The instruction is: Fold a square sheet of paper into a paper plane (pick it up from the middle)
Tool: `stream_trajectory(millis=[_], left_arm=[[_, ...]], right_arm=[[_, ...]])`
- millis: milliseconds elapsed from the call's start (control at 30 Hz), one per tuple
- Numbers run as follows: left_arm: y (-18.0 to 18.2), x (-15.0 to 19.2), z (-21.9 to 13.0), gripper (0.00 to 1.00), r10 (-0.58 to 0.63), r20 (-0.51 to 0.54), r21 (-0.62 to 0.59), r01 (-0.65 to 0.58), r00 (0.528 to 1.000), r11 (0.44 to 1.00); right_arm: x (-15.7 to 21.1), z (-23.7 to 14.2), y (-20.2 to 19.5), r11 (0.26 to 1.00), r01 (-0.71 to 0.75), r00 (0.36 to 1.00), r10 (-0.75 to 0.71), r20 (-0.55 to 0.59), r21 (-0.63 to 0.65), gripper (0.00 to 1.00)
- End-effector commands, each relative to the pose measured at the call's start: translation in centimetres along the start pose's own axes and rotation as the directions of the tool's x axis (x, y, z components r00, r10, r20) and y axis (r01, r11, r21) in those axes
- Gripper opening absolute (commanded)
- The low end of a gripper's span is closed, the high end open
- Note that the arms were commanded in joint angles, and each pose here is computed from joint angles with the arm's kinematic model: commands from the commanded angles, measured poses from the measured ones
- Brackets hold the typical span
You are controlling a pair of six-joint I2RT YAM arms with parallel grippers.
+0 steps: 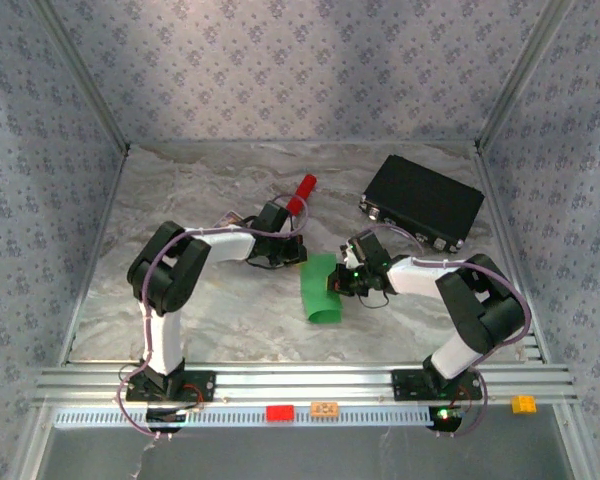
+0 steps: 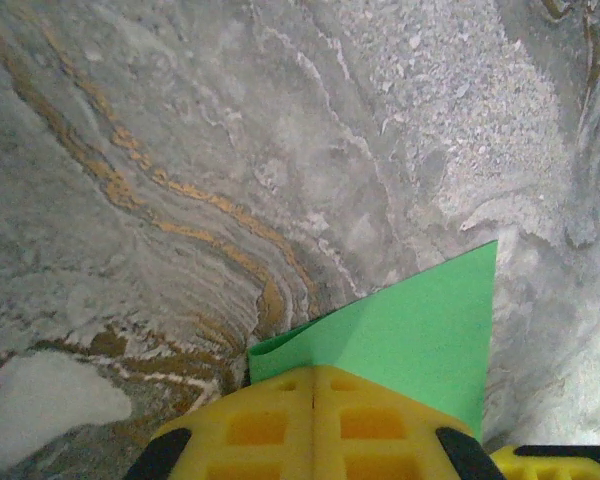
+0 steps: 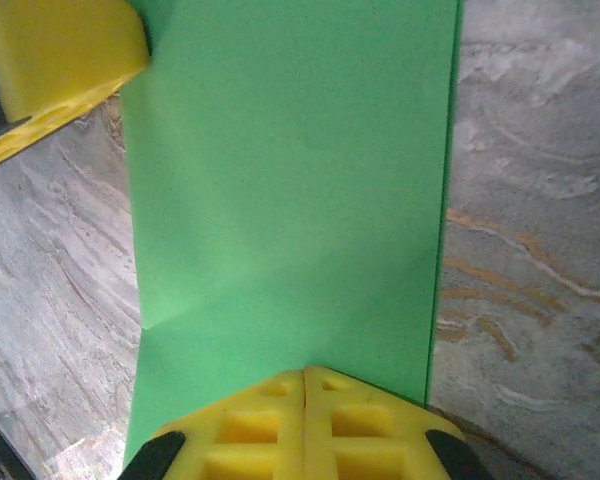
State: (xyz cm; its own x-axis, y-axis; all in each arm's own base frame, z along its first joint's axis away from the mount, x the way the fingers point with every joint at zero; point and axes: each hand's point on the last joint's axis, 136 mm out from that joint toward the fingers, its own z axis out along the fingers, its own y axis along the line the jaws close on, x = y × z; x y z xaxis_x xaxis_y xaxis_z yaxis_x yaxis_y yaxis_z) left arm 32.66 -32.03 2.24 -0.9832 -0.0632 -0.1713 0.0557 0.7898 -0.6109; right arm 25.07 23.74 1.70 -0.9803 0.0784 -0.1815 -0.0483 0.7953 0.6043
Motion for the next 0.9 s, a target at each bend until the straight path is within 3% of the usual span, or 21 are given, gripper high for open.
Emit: stream_trajectory(millis=[0, 267, 567, 700, 867], left_arm=[[2.3, -1.8, 0.0, 0.0, -0.041, 0.064, -0.096, 0.047, 0.997, 0.994], [2.6, -2.0, -0.1, 0.0, -0.057, 0.074, -0.114, 0.066, 0.996, 0.991], [-3.8, -1.4, -3.7, 0.06, 0.057, 0.104, 0.014, -0.059, 0.993, 0.998], [-4.8, -1.5, -5.6, 0.08, 0.071, 0.137, 0.029, -0.076, 0.988, 0.997], [-5.7, 0.5, -5.7, 0.08, 0.077, 0.07, 0.094, -0.084, 0.995, 0.992]], right_arm=[[3.6, 0.0, -5.3, 0.979, -0.069, 0.992, 0.087, -0.087, 0.189, 0.0], [3.6, -0.1, -5.4, 0.98, -0.069, 0.992, 0.087, -0.088, 0.189, 0.0], [3.7, -0.3, -5.5, 0.982, -0.053, 0.992, 0.073, -0.102, 0.184, 0.0], [3.6, -0.3, -5.2, 0.983, -0.051, 0.992, 0.07, -0.101, 0.174, 0.0], [3.3, -0.4, -4.9, 0.985, -0.055, 0.993, 0.071, -0.092, 0.162, 0.0]])
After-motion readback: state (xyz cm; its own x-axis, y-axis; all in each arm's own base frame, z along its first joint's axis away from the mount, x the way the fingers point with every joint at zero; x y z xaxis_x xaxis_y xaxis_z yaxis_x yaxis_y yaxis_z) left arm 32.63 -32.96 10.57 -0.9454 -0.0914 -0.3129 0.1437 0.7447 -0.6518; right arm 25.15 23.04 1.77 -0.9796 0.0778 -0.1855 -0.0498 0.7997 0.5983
